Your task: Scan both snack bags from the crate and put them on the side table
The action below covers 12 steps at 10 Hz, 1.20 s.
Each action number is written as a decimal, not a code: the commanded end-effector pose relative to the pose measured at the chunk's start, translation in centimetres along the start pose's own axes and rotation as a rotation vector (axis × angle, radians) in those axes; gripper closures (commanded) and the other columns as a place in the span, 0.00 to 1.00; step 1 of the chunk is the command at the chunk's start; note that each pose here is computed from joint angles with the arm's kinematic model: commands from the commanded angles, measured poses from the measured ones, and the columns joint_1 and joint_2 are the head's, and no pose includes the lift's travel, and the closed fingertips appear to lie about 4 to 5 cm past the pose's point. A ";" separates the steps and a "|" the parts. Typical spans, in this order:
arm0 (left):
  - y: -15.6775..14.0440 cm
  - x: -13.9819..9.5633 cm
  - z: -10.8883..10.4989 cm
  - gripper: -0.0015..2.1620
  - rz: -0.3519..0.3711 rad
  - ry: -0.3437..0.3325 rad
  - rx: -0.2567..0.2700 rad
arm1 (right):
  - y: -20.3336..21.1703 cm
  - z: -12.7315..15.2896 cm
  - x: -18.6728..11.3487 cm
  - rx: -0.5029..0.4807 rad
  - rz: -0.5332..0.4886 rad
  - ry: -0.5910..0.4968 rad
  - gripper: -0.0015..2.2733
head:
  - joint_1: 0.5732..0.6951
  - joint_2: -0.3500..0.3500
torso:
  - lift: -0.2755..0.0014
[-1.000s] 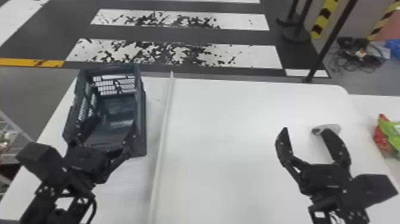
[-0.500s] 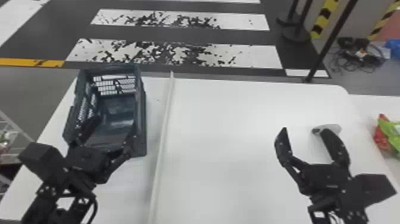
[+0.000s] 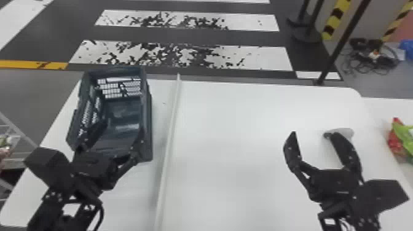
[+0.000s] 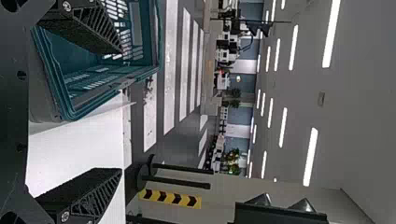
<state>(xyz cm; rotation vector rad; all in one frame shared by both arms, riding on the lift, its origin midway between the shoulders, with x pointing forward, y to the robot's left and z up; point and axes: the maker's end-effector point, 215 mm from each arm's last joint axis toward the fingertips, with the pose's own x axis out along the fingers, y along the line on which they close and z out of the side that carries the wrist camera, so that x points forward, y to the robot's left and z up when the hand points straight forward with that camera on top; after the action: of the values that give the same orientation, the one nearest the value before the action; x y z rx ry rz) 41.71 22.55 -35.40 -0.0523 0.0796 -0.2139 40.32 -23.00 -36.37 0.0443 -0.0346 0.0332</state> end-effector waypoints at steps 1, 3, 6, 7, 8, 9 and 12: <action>-0.3 0.0 0.0 0.05 -0.005 0.002 0.000 | -0.1 0.1 0.0 0.000 -0.001 -0.003 0.03 | 1.00 0.49 | 0.68; -0.3 0.0 0.0 0.05 -0.005 0.002 0.000 | 0.0 0.0 0.0 0.001 0.001 0.000 0.03 | 1.00 0.48 | 0.68; -0.5 -0.1 -0.1 0.05 -0.006 0.003 -0.002 | -0.1 -0.1 -0.4 0.001 -0.001 0.005 0.03 | 1.00 0.48 | 0.68; -0.5 -0.2 -0.1 0.05 -0.005 0.004 -0.001 | 0.0 0.1 -0.6 0.001 -0.001 -0.005 0.03 | 1.00 0.48 | 0.68; -0.5 -0.2 -0.1 0.05 -0.005 0.004 0.001 | 0.1 0.1 -0.7 0.000 0.001 -0.004 0.03 | 1.00 0.48 | 0.68; -0.5 -0.3 -0.1 0.05 -0.006 0.007 0.000 | 0.1 0.2 -0.8 0.002 0.000 -0.005 0.03 | 1.00 0.48 | 0.68; -0.5 -0.3 0.0 0.05 -0.006 0.004 0.001 | 0.1 0.3 -0.9 0.004 0.000 -0.008 0.03 | 1.00 0.48 | 0.68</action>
<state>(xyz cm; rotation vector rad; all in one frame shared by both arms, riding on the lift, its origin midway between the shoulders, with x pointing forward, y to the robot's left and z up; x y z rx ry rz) 41.35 22.10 -35.40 -0.0512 0.0835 -0.2195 39.39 -22.96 -36.12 0.0469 -0.0411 0.0330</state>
